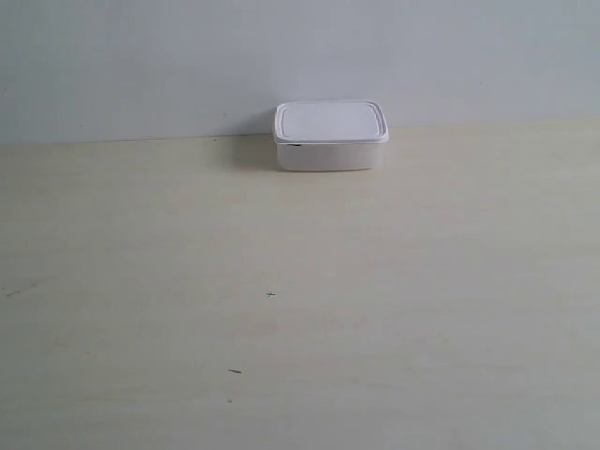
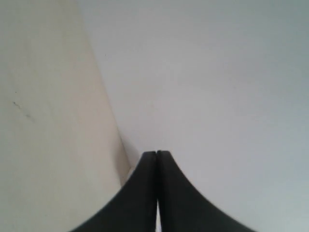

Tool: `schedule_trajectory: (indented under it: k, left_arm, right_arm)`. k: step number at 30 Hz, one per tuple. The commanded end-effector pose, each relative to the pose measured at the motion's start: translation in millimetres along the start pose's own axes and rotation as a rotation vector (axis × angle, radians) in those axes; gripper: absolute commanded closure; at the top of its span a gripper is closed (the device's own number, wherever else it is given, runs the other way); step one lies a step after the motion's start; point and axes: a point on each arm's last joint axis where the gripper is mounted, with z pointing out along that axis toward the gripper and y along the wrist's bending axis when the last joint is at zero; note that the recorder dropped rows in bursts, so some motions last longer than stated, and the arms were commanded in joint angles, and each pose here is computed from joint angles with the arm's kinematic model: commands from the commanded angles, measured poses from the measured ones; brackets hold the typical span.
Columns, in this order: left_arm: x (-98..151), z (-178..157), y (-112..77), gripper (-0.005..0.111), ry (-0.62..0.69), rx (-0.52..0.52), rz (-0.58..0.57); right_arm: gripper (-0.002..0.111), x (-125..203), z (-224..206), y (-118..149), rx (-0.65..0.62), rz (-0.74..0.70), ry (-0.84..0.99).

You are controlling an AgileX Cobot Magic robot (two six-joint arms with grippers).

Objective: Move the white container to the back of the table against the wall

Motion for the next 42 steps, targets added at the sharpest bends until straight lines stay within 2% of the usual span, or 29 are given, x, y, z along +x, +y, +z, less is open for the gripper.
schedule_trajectory:
  k: [1, 2, 5, 6, 10, 12, 14, 21, 39, 42]
  left_arm:
    - [-1.7, -0.4, 4.6, 0.107, -0.016, -0.042, 0.261]
    - [-1.9, -0.4, 5.3, 0.107, -0.015, -0.05, 0.327]
    - [-2.1, -0.5, 6.7, 0.107, -0.004, -0.068, 0.659]
    - [-1.6, -0.5, 7.3, 0.107, 0.01, -0.073, 0.833]
    - [2.3, -1.0, 11.9, 0.107, 0.099, -0.087, 1.321]
    - [4.8, -1.3, 14.1, 0.107, 0.145, -0.082, 1.439]
    - [5.8, -1.9, 16.9, 0.107, 0.179, -0.098, 1.456]
    - [5.8, -1.7, 16.2, 0.107, 0.165, -0.1, 1.347]
    - [5.6, -1.7, 16.2, 0.107, 0.164, -0.101, 1.354]
    - [5.6, -1.7, 16.2, 0.107, 0.164, -0.101, 1.354]
  right_arm:
    - [0.108, 1.2, 0.0, -1.3, 0.006, -0.017, 0.0]
    - [0.108, 1.2, 0.0, -1.3, 0.006, -0.017, 0.0]
    - [0.108, 1.2, 0.0, -1.3, 0.006, -0.017, 0.0]
    - [0.108, 1.2, 0.0, -1.3, 0.006, -0.017, 0.0]
    - [0.108, 1.2, 0.0, -1.3, 0.006, -0.017, 0.0]
    - [0.108, 1.2, 0.0, -1.3, 0.006, -0.017, 0.0]
    - [0.108, 1.2, 0.0, -1.3, 0.006, -0.017, 0.0]
    - [0.108, 1.2, 0.0, -1.3, 0.006, -0.017, 0.0]
    - [0.108, 1.2, 0.0, -1.3, 0.006, -0.017, 0.0]
    - [0.108, -0.2, 0.0, -2.5, 0.021, -0.151, -0.015]
